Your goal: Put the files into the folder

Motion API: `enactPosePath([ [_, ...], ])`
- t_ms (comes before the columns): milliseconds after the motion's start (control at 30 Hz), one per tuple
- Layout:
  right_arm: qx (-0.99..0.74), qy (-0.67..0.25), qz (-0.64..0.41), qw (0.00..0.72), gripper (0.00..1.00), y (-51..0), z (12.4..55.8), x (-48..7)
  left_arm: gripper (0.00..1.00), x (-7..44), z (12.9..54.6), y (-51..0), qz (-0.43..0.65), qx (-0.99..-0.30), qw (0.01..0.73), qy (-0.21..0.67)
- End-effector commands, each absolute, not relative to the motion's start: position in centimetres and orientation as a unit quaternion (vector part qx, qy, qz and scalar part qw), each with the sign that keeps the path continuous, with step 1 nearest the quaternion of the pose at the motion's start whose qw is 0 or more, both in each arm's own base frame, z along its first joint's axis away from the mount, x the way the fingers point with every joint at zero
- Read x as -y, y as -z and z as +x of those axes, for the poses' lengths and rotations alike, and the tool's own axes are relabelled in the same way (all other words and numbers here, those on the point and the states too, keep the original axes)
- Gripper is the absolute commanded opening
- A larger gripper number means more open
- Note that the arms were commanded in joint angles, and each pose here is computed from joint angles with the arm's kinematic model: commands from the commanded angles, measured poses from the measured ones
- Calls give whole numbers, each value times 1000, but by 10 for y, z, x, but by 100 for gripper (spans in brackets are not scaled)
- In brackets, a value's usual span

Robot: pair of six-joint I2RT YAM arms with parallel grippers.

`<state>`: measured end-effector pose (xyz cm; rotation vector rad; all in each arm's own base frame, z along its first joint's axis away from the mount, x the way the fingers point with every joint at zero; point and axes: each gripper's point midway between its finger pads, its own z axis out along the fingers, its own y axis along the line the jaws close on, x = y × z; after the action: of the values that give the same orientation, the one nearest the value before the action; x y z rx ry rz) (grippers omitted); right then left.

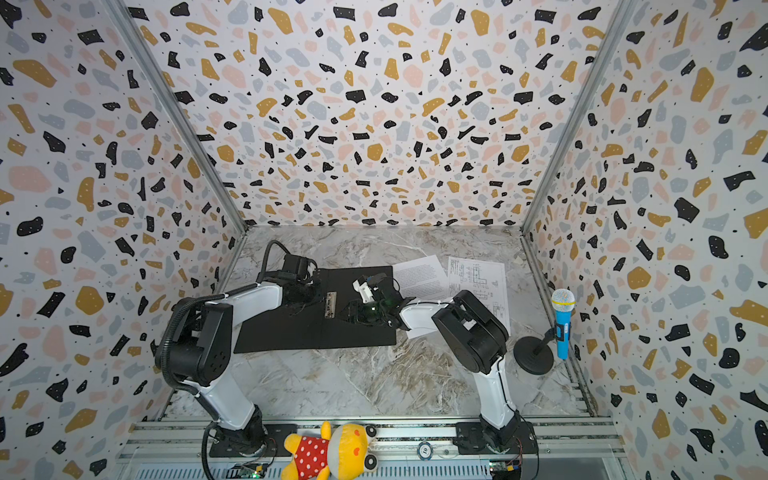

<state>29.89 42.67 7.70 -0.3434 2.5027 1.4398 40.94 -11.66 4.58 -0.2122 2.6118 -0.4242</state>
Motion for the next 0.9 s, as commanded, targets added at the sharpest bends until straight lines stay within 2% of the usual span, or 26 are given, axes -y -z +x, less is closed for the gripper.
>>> enactPosePath([
  [0, -850, -496, -120, 127, 52, -90, 301, -425, 21, 121, 428, -54, -65, -950, 264, 153],
  [600, -854, -495, -97, 128, 54, -81, 304, -401, 13, 133, 439, -36, -62, -951, 259, 156],
  [867, -856, -493, -84, 133, 54, -80, 308, -387, 4, 142, 435, -29, -70, -951, 246, 175],
])
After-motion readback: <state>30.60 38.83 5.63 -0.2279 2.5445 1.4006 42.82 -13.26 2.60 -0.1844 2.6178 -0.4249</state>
